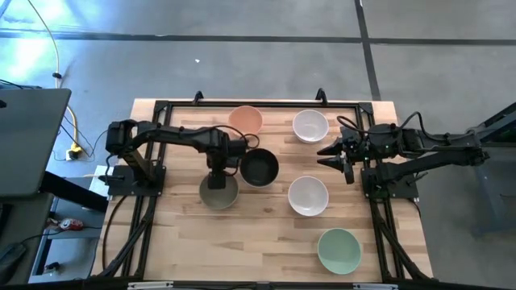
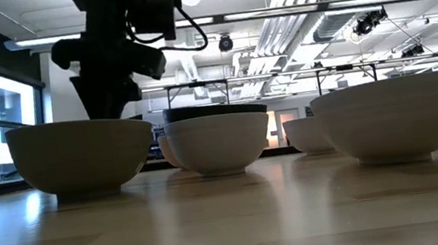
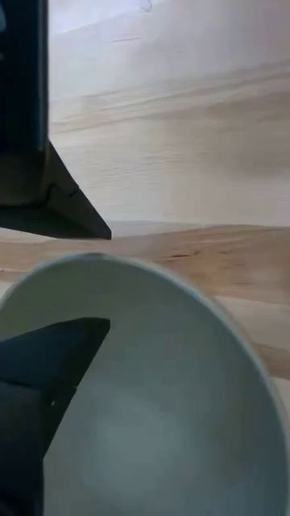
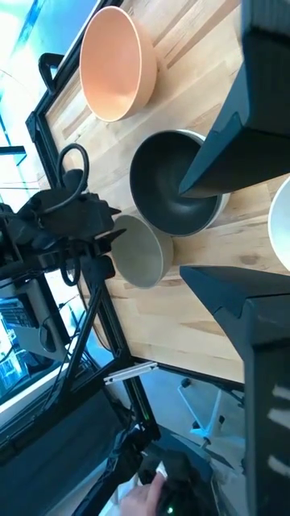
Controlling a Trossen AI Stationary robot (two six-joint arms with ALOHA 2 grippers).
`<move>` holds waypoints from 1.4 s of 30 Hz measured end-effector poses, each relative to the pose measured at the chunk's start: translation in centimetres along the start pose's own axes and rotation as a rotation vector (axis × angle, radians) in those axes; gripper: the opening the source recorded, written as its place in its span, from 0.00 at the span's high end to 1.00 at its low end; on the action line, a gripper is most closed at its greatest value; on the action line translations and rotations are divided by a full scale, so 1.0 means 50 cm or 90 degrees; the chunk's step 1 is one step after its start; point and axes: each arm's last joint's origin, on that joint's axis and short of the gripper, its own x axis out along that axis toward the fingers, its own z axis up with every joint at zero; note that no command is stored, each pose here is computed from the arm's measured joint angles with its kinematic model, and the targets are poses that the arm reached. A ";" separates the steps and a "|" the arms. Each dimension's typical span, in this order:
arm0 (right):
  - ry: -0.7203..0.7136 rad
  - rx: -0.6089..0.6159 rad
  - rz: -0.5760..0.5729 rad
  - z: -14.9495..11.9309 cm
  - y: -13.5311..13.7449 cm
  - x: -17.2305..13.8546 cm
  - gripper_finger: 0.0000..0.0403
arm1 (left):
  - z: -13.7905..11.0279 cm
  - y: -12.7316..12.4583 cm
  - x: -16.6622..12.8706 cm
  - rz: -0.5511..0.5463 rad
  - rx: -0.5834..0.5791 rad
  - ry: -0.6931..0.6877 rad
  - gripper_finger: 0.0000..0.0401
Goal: Nest bowls inside each other
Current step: Stack the gray bowl on the black bowl
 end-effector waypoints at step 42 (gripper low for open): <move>0.001 -0.002 -0.001 0.000 0.000 0.000 0.65 | -0.025 0.019 0.068 -0.021 -0.078 0.012 0.89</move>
